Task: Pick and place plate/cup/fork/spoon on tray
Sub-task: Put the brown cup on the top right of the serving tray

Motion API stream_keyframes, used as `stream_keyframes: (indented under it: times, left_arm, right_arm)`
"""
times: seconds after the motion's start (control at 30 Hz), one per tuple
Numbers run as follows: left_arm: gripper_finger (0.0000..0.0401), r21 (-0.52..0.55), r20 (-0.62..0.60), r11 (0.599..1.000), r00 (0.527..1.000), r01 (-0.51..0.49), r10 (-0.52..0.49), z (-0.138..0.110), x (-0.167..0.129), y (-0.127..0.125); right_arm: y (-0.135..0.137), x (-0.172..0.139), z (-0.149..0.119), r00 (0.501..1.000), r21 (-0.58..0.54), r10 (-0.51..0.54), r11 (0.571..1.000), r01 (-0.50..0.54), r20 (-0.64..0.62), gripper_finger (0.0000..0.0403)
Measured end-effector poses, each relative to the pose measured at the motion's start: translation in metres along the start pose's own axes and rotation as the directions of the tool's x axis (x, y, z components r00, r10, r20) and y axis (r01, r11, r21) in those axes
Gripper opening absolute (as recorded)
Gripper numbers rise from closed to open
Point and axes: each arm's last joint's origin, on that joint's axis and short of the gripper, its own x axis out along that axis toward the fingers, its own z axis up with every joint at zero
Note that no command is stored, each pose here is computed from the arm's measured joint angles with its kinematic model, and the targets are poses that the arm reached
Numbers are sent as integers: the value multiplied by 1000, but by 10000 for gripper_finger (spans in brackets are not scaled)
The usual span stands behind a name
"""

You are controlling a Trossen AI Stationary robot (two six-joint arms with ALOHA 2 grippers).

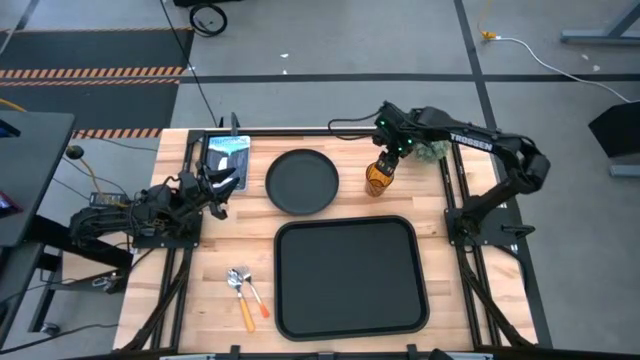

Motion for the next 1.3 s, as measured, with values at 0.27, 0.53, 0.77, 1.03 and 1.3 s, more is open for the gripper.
stream_keyframes:
  times: [0.27,0.53,0.77,1.03,1.3]
  left_arm:
    - [172,-5,0,1000,1000,0,0,0,0,0]
    - [172,-6,1,1000,1000,0,0,0,0,0]
    - [172,-3,1,1000,1000,0,0,0,0,0]
    - [172,-2,-1,1000,1000,0,0,0,0,0]
    - [172,-3,0,1000,1000,1,-1,0,0,0]
  right_arm:
    - [4,14,5,994,-33,4,999,-8,-112,183]
    - [8,31,7,983,-50,-2,999,-7,-185,181]
    - [10,35,6,977,-56,-7,998,-5,-214,141]
    - [10,35,5,973,-54,-6,999,-6,-230,68]
    - [10,34,4,973,-57,3,998,-16,-233,12]
